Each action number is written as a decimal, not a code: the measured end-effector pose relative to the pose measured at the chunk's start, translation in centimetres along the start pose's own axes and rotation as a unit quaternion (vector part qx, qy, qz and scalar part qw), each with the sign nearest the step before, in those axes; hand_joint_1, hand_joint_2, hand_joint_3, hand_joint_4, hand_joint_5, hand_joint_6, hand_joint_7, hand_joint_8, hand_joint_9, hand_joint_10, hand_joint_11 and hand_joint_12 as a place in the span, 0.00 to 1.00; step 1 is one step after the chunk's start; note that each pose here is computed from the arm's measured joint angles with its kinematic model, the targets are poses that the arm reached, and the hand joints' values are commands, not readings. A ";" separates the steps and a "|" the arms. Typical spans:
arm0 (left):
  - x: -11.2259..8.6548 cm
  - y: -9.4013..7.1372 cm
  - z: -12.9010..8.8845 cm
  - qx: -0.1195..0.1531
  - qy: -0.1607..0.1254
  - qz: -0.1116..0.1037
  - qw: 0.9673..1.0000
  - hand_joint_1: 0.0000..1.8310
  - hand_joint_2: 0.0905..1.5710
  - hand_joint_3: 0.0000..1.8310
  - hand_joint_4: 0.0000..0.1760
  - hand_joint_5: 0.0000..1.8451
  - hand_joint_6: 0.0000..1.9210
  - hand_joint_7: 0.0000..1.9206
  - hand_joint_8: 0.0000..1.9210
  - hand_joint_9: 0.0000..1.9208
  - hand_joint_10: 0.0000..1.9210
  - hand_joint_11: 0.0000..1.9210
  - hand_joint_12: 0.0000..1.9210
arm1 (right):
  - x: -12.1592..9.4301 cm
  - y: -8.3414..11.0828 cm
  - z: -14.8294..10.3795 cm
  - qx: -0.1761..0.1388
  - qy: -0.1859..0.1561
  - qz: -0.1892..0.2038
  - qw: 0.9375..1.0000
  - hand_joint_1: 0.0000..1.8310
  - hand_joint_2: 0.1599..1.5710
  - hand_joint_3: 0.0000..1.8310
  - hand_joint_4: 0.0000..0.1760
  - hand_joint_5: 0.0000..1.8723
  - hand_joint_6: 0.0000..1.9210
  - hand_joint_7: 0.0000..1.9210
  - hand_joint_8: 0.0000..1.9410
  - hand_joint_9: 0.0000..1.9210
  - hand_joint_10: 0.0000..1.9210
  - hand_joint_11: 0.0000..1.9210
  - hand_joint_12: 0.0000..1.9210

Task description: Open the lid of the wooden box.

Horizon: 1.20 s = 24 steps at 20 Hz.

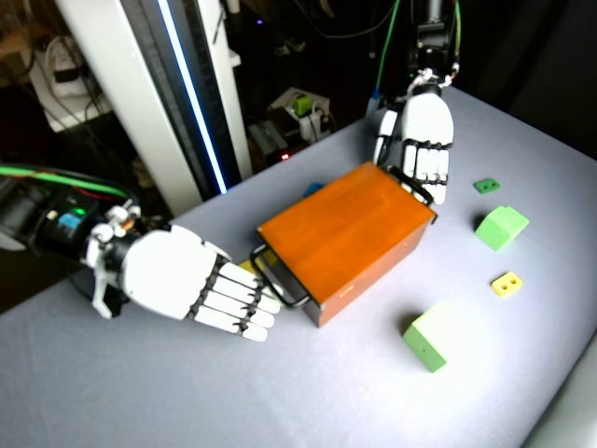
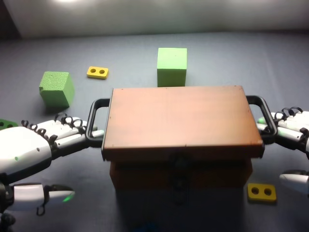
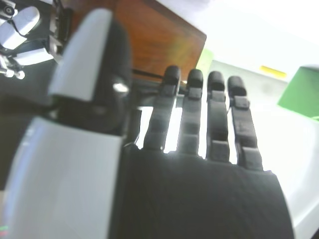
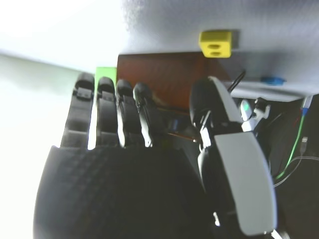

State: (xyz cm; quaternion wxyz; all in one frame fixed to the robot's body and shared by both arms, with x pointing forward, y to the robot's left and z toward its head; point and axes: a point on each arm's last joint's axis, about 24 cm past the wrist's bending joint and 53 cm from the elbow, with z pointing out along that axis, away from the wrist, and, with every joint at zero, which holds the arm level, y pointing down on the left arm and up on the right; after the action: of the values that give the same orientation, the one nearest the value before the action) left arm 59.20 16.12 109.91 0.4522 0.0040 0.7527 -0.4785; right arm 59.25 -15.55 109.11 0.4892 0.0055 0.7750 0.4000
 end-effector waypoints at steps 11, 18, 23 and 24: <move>-3.6 -1.7 -1.1 0.028 -0.064 0.020 0.997 0.32 0.84 0.00 0.29 0.00 0.00 0.00 0.00 0.00 0.00 0.00 0.00 | -4.4 1.7 -1.1 -0.032 -0.073 0.004 0.997 0.16 0.90 0.00 0.00 0.00 0.00 0.00 0.00 0.00 0.00 0.00 0.18; -7.2 -1.6 -0.7 0.041 -0.138 0.012 0.989 0.36 0.82 0.00 0.21 0.01 0.00 0.00 0.00 0.00 0.00 0.00 0.00 | -7.0 1.8 -0.7 -0.038 -0.119 -0.002 0.992 0.17 0.91 0.00 0.00 0.00 0.00 0.00 0.00 0.00 0.00 0.00 0.01; -8.8 -1.3 0.1 0.045 -0.166 0.007 0.985 0.33 0.87 0.01 0.16 0.00 0.00 0.00 0.00 0.00 0.00 0.00 0.00 | -8.0 1.7 0.2 -0.038 -0.139 0.005 0.989 0.32 0.92 0.00 0.00 0.00 0.00 0.00 0.00 0.00 0.00 0.00 0.08; -9.1 -1.1 0.2 0.043 -0.169 0.007 0.985 0.33 0.87 0.01 0.25 0.00 0.00 0.00 0.00 0.00 0.00 0.00 0.00 | -8.1 1.7 0.3 -0.039 -0.142 0.005 0.989 0.33 0.92 0.00 0.00 0.00 0.00 0.00 0.00 0.00 0.00 0.00 0.02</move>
State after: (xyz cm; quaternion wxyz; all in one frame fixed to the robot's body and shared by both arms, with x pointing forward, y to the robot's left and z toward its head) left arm 64.21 19.29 116.91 0.5761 -0.0522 0.6440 -0.5006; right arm 63.03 -17.46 116.26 0.5923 0.0473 0.6810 0.4279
